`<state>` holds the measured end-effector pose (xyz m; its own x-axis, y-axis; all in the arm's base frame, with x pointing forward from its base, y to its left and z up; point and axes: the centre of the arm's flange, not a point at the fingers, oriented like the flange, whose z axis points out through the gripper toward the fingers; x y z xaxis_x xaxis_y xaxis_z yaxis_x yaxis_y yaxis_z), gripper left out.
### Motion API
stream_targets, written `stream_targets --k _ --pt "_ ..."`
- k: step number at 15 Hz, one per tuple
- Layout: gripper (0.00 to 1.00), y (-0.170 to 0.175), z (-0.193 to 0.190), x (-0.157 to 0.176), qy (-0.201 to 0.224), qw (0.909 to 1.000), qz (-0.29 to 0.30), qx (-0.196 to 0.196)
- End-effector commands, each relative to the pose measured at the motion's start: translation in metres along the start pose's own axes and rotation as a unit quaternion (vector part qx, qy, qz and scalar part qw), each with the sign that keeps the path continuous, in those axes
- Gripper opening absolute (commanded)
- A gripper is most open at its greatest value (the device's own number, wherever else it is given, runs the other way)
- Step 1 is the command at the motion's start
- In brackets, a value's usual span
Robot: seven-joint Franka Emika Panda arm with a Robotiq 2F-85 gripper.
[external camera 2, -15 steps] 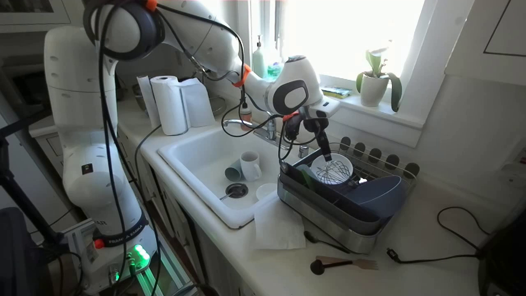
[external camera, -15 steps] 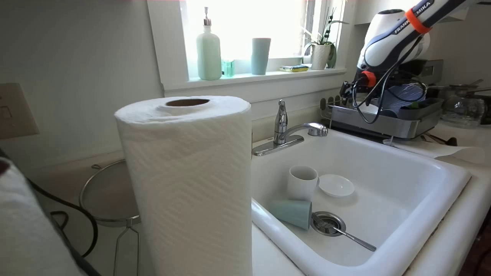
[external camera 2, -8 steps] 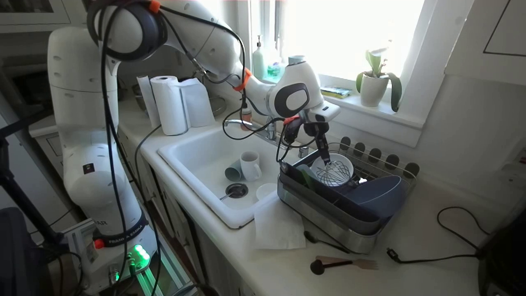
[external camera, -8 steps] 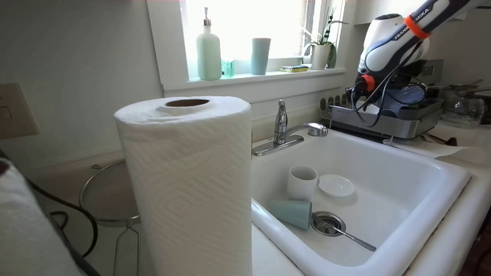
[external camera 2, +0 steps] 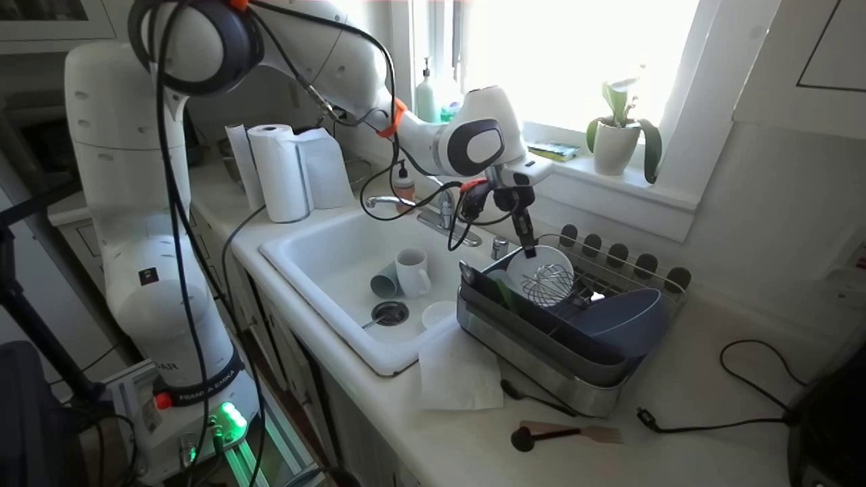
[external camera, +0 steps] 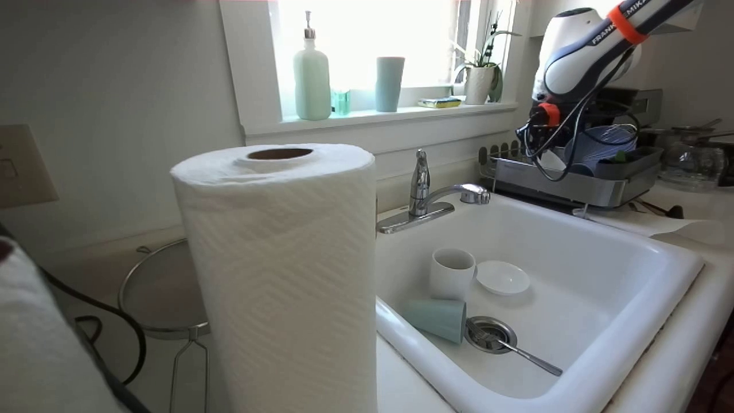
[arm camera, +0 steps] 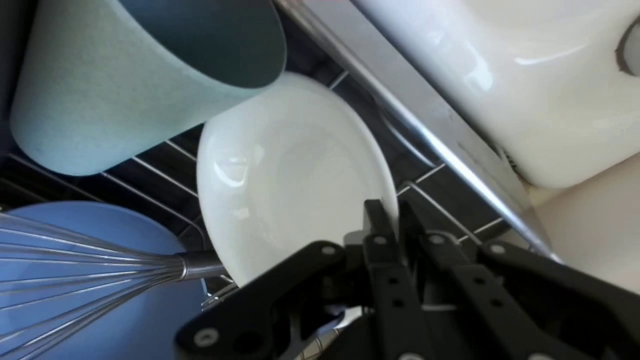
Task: Remove the white plate from the drying rack and put it on the counter
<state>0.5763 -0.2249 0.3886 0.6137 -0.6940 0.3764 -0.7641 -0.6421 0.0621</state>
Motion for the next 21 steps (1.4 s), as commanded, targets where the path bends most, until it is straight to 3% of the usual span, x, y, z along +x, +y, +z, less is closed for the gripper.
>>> stream_targets --k 1,5,10,16,21 --pt "0.01 -0.01 -0.046 -0.001 0.022 0.9991 -0.037 0.002" --pt "0.02 -0.015 -0.098 -0.014 0.018 0.9968 -0.074 -0.024" --pt "0.02 0.016 -0.164 -0.038 -0.024 0.9896 -0.117 -0.081" --pt "0.02 0.089 -0.224 -0.066 -0.055 0.9783 -0.162 -0.117" --pt "0.02 0.163 -0.223 -0.105 -0.062 0.9554 -0.245 -0.153"
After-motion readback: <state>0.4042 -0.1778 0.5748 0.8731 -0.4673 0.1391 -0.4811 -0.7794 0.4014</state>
